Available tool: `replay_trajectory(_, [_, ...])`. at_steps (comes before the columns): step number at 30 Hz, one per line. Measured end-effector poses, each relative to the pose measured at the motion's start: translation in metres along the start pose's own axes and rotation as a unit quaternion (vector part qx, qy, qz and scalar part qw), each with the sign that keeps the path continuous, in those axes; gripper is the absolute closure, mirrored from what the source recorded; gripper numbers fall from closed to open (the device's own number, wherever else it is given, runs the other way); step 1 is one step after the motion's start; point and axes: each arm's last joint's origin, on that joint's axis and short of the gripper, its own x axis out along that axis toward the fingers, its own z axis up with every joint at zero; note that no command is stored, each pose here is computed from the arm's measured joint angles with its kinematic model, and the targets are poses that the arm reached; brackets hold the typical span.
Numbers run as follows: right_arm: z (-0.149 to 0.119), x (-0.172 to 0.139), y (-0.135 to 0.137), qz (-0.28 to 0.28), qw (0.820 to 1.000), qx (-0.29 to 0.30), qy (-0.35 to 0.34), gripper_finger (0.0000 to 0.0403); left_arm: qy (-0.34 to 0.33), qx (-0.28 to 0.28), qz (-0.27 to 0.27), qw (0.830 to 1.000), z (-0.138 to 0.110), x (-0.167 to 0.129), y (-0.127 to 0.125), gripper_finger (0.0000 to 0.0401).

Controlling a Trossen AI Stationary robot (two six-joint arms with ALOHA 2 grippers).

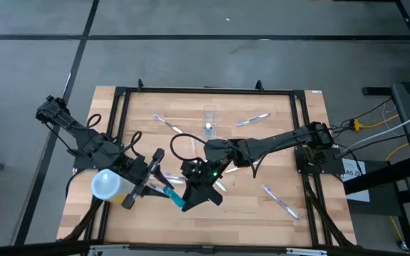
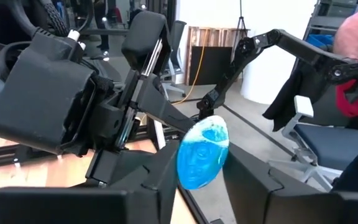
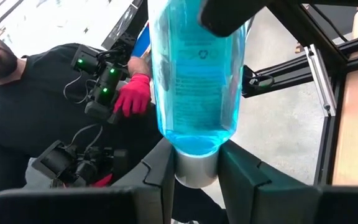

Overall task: Pick & Place toothbrushing station
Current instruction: Put the blue mouthwash into the transparent organizer

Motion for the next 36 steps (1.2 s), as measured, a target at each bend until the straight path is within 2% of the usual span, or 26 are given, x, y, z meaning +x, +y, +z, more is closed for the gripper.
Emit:
replay_trajectory(5, [0.001, 0.0, 0.002, 0.006, 1.0, -0.007, -0.007, 0.031, -0.001, -0.006, 0.001, 1.0, 0.0, 0.0, 0.0, 0.0324])
replay_trajectory(9, [0.0, 0.004, 0.007, 0.011, 0.999, -0.031, -0.026, 0.0309, 0.002, -0.021, -0.006, 1.0, 0.001, -0.001, -0.001, 0.0328])
replay_trajectory(18, [-0.005, 0.014, 0.02, -0.015, 0.995, -0.053, -0.082, 0.0223, 0.002, -0.057, -0.051, 0.997, 0.003, -0.011, -0.011, 0.0335])
replay_trajectory(25, [-0.005, 0.015, 0.02, -0.062, 0.986, -0.093, -0.122, 0.0222, -0.032, -0.072, -0.028, 0.996, 0.013, -0.028, -0.012, 0.0335])
replay_trajectory(31, [-0.001, 0.007, 0.033, -0.131, 0.96, -0.172, -0.178, 0.0242, -0.075, -0.099, 0.021, 0.992, 0.024, -0.051, -0.008, 0.0336])
replay_trajectory(34, [-0.004, 0.005, 0.044, -0.185, 0.937, -0.217, -0.203, 0.0249, -0.104, -0.109, 0.049, 0.987, 0.031, -0.064, -0.007, 0.0336])
replay_trajectory(36, [-0.008, 0.007, 0.05, -0.231, 0.913, -0.253, -0.221, 0.025, -0.126, -0.119, 0.077, 0.982, 0.035, -0.072, -0.005, 0.0336])
